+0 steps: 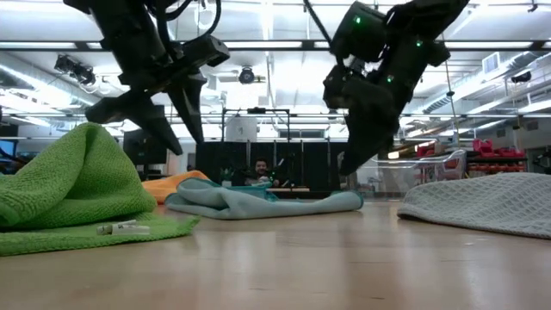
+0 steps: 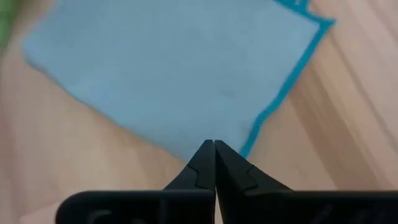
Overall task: Fold microfiber towels
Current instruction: Fold the blue microfiber cloth
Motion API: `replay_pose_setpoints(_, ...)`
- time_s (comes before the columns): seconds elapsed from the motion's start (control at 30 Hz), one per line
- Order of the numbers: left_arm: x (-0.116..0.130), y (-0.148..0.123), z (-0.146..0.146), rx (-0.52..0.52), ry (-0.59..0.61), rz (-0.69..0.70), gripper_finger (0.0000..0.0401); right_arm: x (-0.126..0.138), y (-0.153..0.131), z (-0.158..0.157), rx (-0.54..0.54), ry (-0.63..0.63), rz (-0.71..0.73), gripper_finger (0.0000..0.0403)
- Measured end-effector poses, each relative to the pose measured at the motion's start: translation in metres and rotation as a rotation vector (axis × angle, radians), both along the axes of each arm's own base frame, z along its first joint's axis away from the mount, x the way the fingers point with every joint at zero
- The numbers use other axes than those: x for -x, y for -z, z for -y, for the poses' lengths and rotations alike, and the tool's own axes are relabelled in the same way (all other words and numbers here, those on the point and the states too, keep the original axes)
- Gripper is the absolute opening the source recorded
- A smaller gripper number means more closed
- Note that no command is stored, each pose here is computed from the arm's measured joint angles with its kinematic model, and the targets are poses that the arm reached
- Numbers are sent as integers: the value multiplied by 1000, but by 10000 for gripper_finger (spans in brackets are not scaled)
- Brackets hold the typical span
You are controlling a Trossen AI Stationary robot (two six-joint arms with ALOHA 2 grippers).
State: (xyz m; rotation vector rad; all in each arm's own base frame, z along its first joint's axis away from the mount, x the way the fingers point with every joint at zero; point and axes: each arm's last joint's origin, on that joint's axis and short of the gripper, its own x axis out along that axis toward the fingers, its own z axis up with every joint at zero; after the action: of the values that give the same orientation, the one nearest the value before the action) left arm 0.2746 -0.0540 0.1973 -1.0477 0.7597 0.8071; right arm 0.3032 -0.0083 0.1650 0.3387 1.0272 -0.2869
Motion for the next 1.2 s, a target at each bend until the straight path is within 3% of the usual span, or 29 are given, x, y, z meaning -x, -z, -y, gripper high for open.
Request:
replay_pose_setpoints(0.43,-2,-1,-1,-4,5,17,140,-4,33,-1,-24,26,-128,2)
replay_pose_setpoints(0.67,-2,-1,-1,-28,34,10,139,-9,30,-37,-55,-62,-103,0)
replay_pose_setpoints(0.93,-3,-1,-9,-56,48,-8,136,-32,10,-53,-63,-168,10,0)
replay_pose_setpoints(1.07,-4,-1,-8,-49,43,7,129,-47,-10,-39,-28,-153,78,0)
replay_pose_setpoints(1.2,-3,-1,-1,-41,55,12,124,-54,-19,-4,23,-68,105,0)
